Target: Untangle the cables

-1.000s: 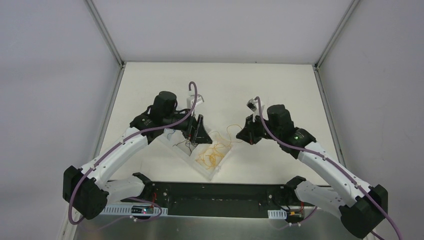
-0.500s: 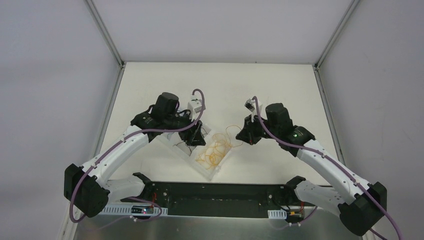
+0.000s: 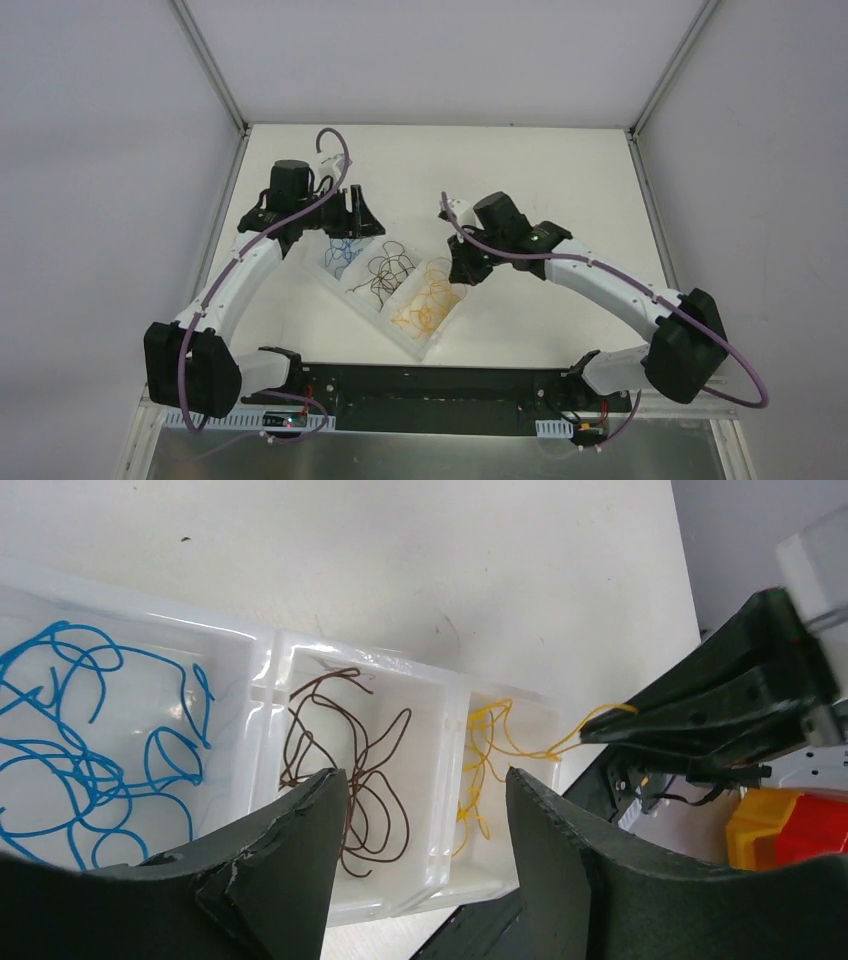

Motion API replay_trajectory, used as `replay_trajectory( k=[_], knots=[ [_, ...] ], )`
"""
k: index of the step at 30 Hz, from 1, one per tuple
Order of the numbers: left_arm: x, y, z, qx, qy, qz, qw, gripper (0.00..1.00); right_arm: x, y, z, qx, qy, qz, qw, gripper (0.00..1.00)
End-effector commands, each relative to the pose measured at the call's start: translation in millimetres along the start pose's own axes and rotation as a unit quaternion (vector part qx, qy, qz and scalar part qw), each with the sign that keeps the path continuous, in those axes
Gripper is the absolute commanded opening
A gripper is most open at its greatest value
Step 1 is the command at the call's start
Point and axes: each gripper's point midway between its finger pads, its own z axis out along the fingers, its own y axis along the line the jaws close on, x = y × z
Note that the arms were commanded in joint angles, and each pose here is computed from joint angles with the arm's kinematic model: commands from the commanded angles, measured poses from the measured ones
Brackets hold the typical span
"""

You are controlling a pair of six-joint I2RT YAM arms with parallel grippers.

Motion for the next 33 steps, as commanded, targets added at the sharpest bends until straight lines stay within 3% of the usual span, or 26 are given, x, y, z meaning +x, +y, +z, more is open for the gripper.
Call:
replay_trajectory(
  k=[1, 8, 17, 26, 30, 33],
  knots=[
    [-41.6, -12.2, -16.4, 0.013, -0.072, -0.026, 0.997, 0.60, 5.9, 0.5, 15.4, 0.019, 0.064, -0.065, 0.996, 0.00],
    [-64.6, 2.3, -29.9, 0.002, -0.115, -0.054, 0.992, 0.58, 28.6, -0.3, 51.0, 0.023, 0.154, -0.092, 0.984, 0.00],
    [-70.0, 7.0, -29.3, 0.006, -0.125, -0.068, 0.990, 0.56, 42.4, -6.9, 86.5, 0.041, 0.183, -0.107, 0.976, 0.00],
    [-75.5, 5.8, -30.1, 0.007, -0.129, -0.070, 0.989, 0.55, 45.6, -3.7, 90.7, 0.034, 0.211, -0.087, 0.973, 0.00],
    [-81.7, 1.5, -35.7, 0.011, -0.136, -0.068, 0.988, 0.55, 32.4, 2.4, 83.0, 0.024, 0.200, -0.088, 0.976, 0.16],
    [-83.7, 0.0, -40.0, 0.009, -0.136, -0.070, 0.988, 0.55, 19.7, 10.6, 72.3, 0.007, 0.182, -0.091, 0.979, 0.20]
  ],
)
